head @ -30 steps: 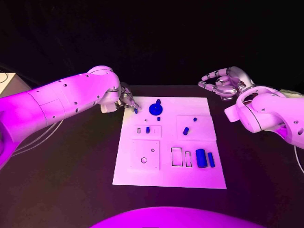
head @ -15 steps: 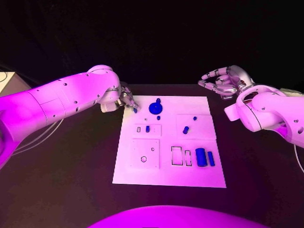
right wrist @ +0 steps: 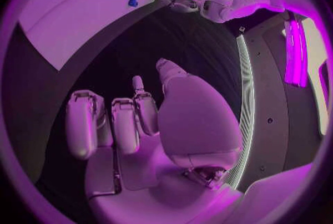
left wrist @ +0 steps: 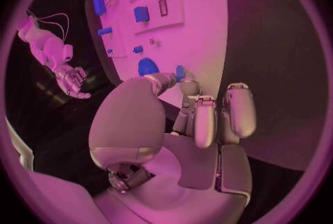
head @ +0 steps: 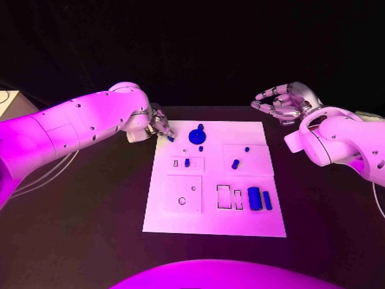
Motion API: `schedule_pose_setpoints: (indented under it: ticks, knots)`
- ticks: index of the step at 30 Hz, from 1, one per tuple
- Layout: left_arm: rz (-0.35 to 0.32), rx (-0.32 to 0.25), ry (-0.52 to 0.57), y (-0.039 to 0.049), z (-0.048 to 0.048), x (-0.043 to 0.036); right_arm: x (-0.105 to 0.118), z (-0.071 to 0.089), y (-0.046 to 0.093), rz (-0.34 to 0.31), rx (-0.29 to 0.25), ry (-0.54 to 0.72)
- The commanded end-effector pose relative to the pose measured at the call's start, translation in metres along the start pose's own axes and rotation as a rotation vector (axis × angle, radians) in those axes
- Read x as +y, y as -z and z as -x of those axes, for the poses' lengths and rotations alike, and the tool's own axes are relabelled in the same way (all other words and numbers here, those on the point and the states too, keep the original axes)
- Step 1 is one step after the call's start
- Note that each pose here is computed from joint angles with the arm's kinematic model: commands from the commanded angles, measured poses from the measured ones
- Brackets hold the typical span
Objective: Assemble the parts on the task board
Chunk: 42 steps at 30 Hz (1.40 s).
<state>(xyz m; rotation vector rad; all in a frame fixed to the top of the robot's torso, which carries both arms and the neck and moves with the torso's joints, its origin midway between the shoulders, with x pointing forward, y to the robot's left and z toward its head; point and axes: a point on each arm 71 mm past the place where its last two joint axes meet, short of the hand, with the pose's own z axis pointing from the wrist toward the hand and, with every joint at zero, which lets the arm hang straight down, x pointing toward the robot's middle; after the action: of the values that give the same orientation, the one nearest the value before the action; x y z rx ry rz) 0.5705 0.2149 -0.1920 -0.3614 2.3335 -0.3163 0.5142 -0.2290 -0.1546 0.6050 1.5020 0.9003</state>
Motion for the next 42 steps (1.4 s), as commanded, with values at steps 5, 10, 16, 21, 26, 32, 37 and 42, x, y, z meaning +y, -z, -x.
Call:
schedule_pose_setpoints:
  ticks: [5, 10, 16, 21, 26, 32, 37, 42]
  knots:
    - [-0.059, 0.001, 0.071, 0.0069, -0.0036, -0.0025, 0.000, -0.001, 0.000, 0.007, 0.014, 0.002]
    - [-0.083, 0.011, 0.091, 0.0160, -0.0095, -0.0023, -0.001, 0.000, 0.000, 0.006, 0.013, 0.002]
    - [-0.111, -0.011, 0.100, 0.0265, -0.0170, -0.0037, -0.002, 0.001, 0.000, 0.003, 0.011, 0.001]
    - [-0.123, -0.049, 0.085, 0.0337, -0.0274, -0.0033, -0.003, 0.002, 0.000, 0.000, 0.009, 0.001]
    - [-0.123, -0.088, 0.071, 0.0386, -0.0359, -0.0024, -0.004, 0.002, 0.000, -0.003, 0.009, 0.002]
    - [-0.116, -0.116, 0.031, 0.0414, -0.0499, -0.0013, -0.005, 0.001, 0.000, -0.006, 0.011, 0.002]
    - [-0.115, -0.124, 0.009, 0.0411, -0.0596, -0.0006, -0.006, 0.001, 0.000, -0.007, 0.013, 0.002]
    - [-0.111, -0.107, -0.014, 0.0396, -0.0689, -0.0005, -0.006, 0.000, 0.000, -0.009, 0.015, 0.001]
